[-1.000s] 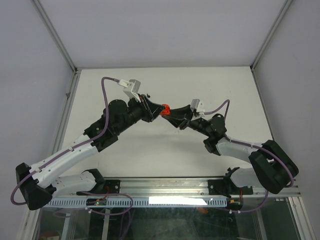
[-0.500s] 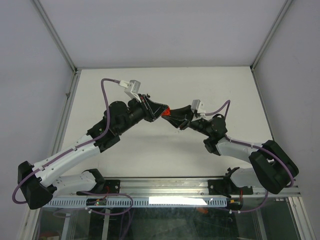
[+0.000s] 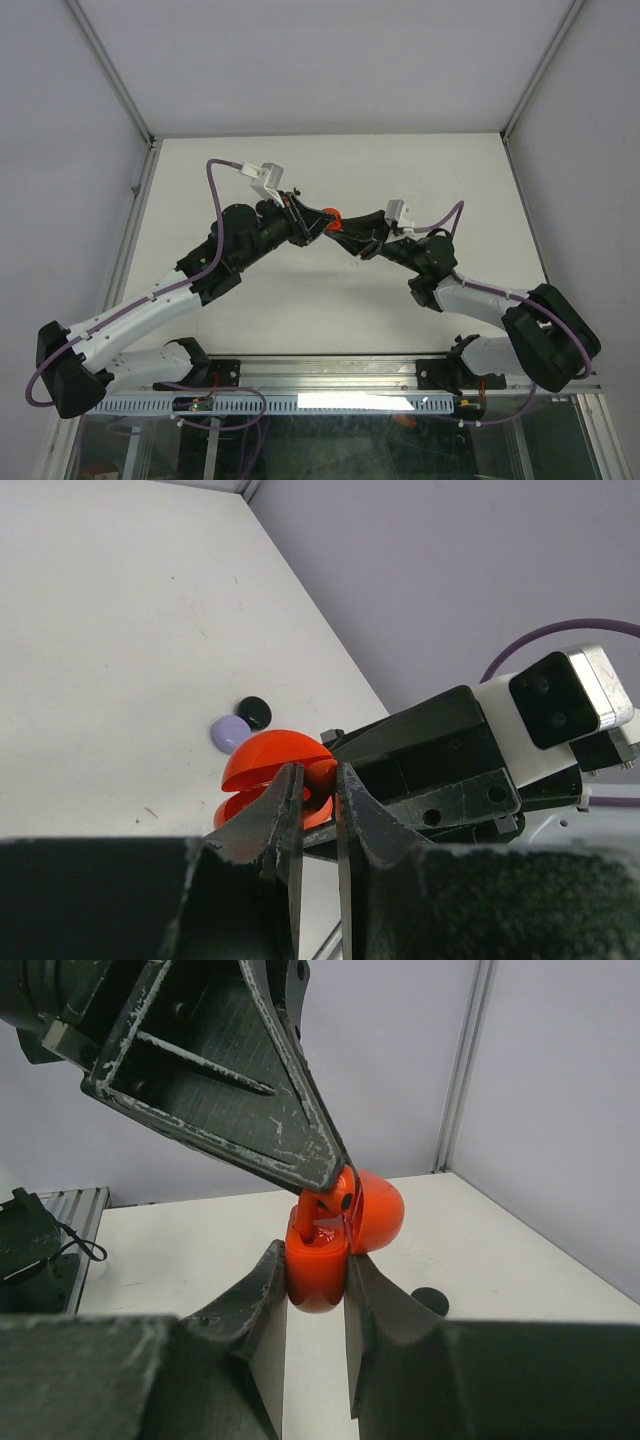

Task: Insert the wireless bluetooth earbuds into the charging case
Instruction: Adjust the earbud with the charging case.

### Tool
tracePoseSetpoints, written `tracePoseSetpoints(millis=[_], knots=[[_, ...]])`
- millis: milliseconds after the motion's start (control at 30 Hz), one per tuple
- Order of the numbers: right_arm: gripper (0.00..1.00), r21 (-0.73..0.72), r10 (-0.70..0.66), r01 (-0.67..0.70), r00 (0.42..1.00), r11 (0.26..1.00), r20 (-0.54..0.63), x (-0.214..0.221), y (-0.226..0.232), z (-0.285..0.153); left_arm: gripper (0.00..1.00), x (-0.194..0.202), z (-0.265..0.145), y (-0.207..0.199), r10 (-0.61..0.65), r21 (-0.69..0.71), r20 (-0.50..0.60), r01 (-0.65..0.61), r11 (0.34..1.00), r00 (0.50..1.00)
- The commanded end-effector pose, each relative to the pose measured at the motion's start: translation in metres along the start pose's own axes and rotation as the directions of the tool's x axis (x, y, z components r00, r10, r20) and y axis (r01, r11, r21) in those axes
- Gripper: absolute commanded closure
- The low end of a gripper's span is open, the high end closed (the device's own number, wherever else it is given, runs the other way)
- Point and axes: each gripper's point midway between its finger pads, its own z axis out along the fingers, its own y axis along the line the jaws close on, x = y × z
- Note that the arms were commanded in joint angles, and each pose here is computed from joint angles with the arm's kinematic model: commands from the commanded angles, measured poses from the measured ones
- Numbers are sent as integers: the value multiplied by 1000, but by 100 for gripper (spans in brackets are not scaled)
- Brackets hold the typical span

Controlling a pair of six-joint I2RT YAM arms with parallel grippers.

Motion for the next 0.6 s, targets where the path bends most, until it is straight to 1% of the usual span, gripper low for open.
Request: tracePoseSetpoints(millis=[0,133,200,433,567], knots=[[100,-7,-52,53,995,999,87,-30,2,3,89,-4,0,-5,1,25,21,-1,1000,1000],[100,-5,-53,54,995,999,89,-31,2,3,89,0,0,-2,-2,18,7,2,1000,1000],[100,-2,-54,54,994,999,90,-31,1,3,86,2,-1,0,-4,10,3,4,1000,1000],[100,-15,-47,49,995,999,93,-33,3,4,68,4,-1,4,5,-9,0,-5,1000,1000],[100,-17,-44,45,995,999,89,-32,4,3,59,1,0,4,32,-12,-3,-32,999,999]])
